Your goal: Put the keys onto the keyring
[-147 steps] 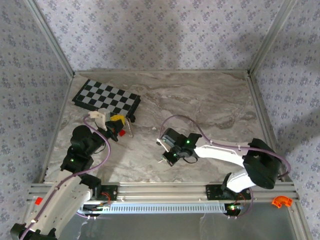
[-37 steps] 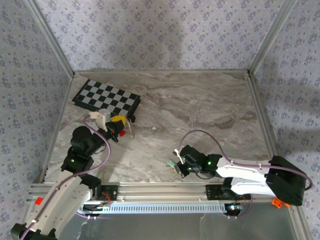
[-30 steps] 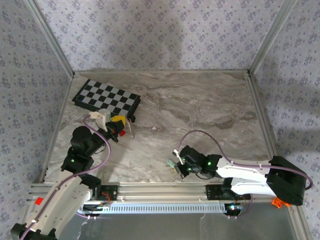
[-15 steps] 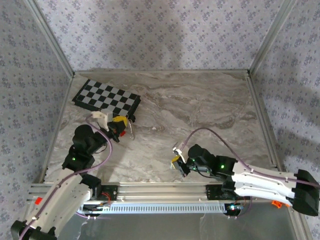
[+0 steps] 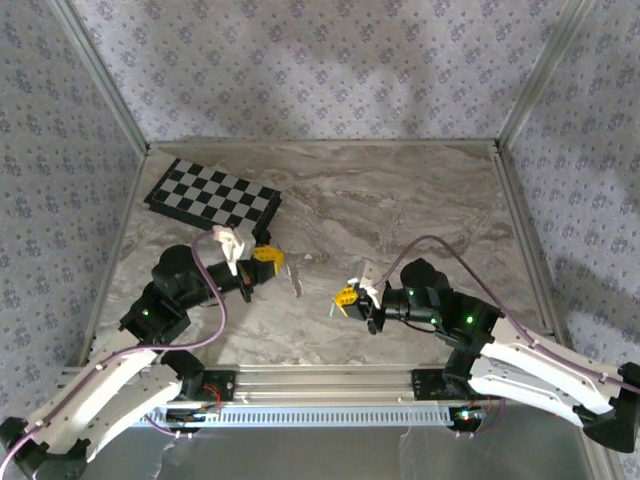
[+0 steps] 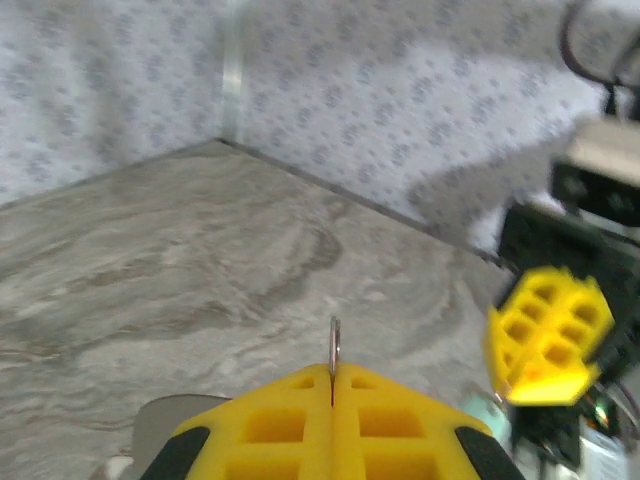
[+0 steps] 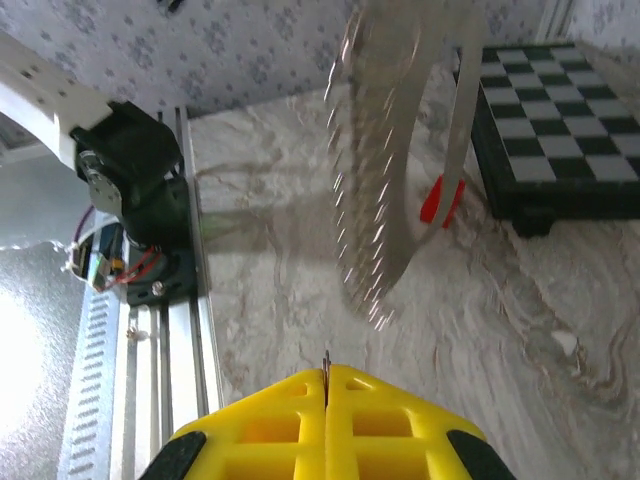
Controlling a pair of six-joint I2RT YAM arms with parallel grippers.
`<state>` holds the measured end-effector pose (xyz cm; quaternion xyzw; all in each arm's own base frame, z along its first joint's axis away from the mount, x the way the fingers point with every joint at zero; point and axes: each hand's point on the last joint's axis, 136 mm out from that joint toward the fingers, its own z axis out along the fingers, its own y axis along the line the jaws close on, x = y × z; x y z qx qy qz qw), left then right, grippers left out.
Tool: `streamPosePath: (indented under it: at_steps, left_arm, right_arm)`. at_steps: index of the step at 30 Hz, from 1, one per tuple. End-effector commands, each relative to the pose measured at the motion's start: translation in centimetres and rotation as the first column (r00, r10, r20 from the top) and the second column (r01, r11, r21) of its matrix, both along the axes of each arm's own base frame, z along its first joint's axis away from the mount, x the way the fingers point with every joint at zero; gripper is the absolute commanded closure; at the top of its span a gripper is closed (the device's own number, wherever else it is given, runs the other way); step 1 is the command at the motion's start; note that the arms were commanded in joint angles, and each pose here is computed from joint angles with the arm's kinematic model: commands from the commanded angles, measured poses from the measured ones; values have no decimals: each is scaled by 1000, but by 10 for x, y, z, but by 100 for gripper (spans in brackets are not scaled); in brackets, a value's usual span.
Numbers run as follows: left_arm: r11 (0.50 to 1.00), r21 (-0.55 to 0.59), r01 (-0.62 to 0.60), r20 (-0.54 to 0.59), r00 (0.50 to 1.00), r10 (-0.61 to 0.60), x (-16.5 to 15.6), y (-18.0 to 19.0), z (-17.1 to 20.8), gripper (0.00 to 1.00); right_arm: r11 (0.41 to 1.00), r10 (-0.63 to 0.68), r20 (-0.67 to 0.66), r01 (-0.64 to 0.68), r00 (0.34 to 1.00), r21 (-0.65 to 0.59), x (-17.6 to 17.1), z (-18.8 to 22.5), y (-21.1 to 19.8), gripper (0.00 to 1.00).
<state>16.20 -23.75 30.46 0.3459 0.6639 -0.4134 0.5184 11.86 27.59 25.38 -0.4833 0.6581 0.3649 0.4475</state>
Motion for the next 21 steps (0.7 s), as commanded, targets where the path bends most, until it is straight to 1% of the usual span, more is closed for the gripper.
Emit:
streamPosePath:
  at_steps: [1, 7, 10, 16, 21]
  left_arm:
    - [992, 45, 121, 96, 987, -125, -24, -10, 9, 100]
    - [960, 69, 273, 95, 956, -279, -49, -24, 5, 100]
    - [944, 103, 314, 92, 942, -323, -58, -29, 0, 100]
    - [929, 152, 337, 90, 931, -353, -66, -37, -7, 100]
    - [925, 180, 334, 82, 932, -353, -65, -40, -15, 100]
  right_arm:
    - [998, 50, 31, -50, 998, -23, -6, 19, 0, 100]
    - [997, 69, 58, -66, 996, -44, -11, 36, -2, 100]
    - [994, 80, 81, -73, 993, -86, -14, 38, -3, 100]
    - [981, 116, 106, -97, 988, -166, -15, 34, 6, 100]
    - [981, 126, 116, -106, 985, -165, -14, 37, 11, 100]
